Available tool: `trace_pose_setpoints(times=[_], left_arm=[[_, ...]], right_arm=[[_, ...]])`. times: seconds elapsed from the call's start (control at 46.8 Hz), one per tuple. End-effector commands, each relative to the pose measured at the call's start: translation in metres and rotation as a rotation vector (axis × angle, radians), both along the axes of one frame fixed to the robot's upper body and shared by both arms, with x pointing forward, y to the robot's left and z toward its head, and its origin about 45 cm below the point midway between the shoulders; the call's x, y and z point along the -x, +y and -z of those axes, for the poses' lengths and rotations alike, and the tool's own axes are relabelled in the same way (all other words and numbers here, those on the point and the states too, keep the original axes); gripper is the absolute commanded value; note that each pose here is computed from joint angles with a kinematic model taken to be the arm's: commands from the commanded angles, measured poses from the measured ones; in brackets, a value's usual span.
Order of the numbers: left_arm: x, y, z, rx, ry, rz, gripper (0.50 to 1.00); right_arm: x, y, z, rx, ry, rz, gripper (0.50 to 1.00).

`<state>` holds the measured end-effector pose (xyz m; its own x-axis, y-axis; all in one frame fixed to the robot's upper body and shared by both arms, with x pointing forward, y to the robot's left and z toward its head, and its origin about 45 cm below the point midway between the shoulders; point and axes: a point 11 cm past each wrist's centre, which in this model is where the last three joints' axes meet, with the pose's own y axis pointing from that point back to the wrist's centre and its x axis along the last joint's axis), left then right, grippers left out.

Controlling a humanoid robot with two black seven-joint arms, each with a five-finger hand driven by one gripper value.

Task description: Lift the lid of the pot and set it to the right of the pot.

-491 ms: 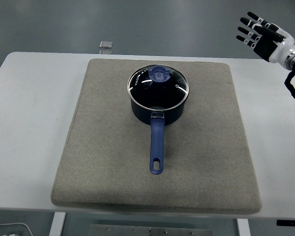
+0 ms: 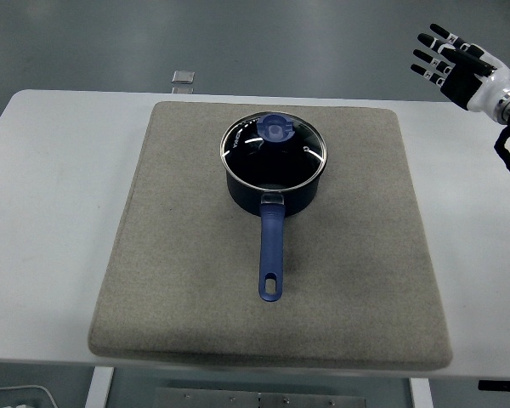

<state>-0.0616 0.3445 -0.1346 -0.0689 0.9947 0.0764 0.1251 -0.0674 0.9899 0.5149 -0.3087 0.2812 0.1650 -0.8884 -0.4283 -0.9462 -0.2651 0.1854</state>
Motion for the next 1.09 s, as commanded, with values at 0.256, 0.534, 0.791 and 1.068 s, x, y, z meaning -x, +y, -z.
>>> trace_pose_setpoints(times=[0.256, 0.534, 0.791, 1.068], left_arm=[[0.0, 0.0, 0.0, 0.001, 0.0, 0.001, 1.0], [0.0, 0.0, 0.0, 0.001, 0.0, 0.001, 1.0], [0.0, 0.0, 0.0, 0.001, -0.001, 0.001, 1.0], [0.0, 0.0, 0.0, 0.001, -0.002, 0.0, 1.0]], right_arm=[[0.0, 0.006, 0.001, 0.0, -0.003, -0.017, 0.93], [0.001, 0.01, -0.004, -0.001, -0.026, -0.066, 0.93], [0.003, 0.01, -0.003, 0.138, -0.047, -0.131, 0.93], [0.006, 0.032, -0.023, 0.295, -0.111, -0.275, 0.928]])
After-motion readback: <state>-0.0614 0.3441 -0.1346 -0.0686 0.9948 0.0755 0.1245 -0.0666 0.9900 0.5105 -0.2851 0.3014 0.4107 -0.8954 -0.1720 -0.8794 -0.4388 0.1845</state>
